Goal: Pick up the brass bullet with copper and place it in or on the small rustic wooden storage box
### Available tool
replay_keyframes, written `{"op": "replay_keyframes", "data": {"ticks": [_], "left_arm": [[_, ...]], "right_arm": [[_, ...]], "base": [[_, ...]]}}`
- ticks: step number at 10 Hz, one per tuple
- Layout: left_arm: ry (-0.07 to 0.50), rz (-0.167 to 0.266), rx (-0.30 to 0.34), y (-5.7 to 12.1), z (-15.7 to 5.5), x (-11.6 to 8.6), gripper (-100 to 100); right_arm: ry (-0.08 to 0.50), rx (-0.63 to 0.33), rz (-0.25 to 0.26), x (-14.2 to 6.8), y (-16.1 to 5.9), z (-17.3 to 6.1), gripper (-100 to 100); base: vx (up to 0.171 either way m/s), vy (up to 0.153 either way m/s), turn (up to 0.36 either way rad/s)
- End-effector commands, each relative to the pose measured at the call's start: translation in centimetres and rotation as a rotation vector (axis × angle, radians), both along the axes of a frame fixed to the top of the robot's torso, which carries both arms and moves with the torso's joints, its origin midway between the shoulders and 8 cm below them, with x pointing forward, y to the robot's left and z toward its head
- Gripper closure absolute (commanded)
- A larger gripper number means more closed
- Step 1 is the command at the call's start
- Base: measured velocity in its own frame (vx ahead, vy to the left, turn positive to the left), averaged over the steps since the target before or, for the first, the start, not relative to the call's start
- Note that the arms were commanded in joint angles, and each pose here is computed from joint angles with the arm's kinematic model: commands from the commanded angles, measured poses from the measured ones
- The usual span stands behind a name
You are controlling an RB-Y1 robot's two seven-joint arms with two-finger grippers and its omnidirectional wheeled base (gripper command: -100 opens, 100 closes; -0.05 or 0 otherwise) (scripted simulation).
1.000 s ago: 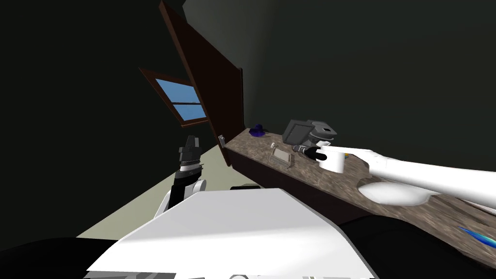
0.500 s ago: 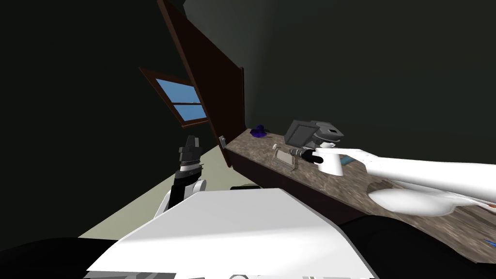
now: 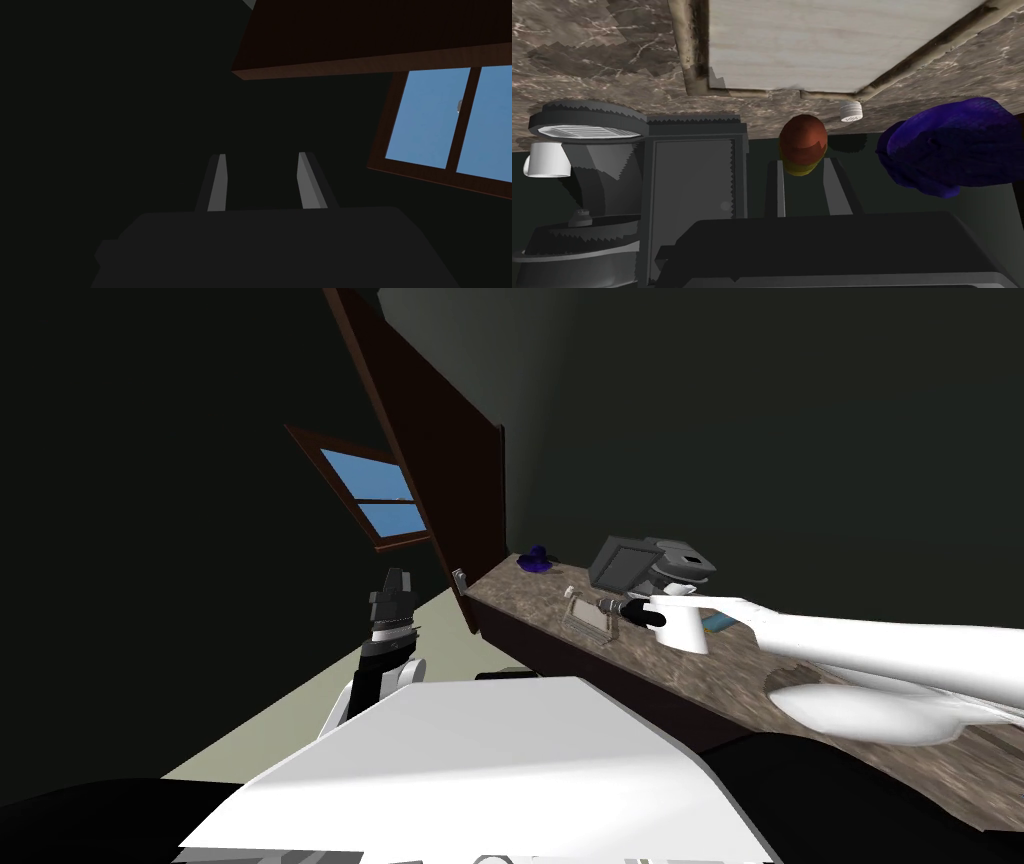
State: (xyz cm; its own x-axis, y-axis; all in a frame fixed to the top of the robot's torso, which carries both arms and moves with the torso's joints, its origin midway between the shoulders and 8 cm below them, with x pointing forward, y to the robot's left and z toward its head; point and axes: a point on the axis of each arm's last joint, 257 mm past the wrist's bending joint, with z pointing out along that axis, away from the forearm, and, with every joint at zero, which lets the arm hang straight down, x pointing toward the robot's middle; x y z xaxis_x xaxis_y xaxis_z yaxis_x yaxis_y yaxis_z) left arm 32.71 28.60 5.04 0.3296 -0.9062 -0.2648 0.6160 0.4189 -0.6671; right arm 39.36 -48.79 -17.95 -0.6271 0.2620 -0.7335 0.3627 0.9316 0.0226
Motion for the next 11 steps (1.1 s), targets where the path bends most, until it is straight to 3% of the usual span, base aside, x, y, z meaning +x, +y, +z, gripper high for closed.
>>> {"op": "replay_keyframes", "data": {"ticks": [1,2,4,5,9,10,11], "left_arm": [[0.0,0.0,0.0,0.0,0.0,0.0,0],[0.0,0.0,0.0,0.0,0.0,0.0,0],[0.0,0.0,0.0,0.0,0.0,0.0,0],[0.0,0.0,0.0,0.0,0.0,0.0,0],[0.0,0.0,0.0,0.0,0.0,0.0,0],[0.0,0.0,0.0,0.0,0.0,0.0,0],[0.0,0.0,0.0,0.0,0.0,0.0,0]], "right_arm": [[0.049,-0.01,0.009,-1.32,0.61,-1.21,100],[0.08,-0.01,0.009,-2.2,0.95,-1.99,100],[0.078,-0.016,0.015,-2.11,0.85,-1.9,100],[0.078,-0.012,0.013,-2.14,0.88,-1.95,-100],[0.078,-0.013,0.013,-2.13,0.88,-1.94,-100],[0.078,-0.013,0.013,-2.13,0.88,-1.94,0],[0.08,-0.013,0.004,-1.62,0.78,-1.43,-100]], "base": [[0.059,0.036,0.015],[0.077,0.032,0.028],[0.035,0.018,0.006],[0.0,0.0,0.0],[0.0,0.0,0.0],[0.0,0.0,0.0],[-0.031,-0.011,0.074]]}}
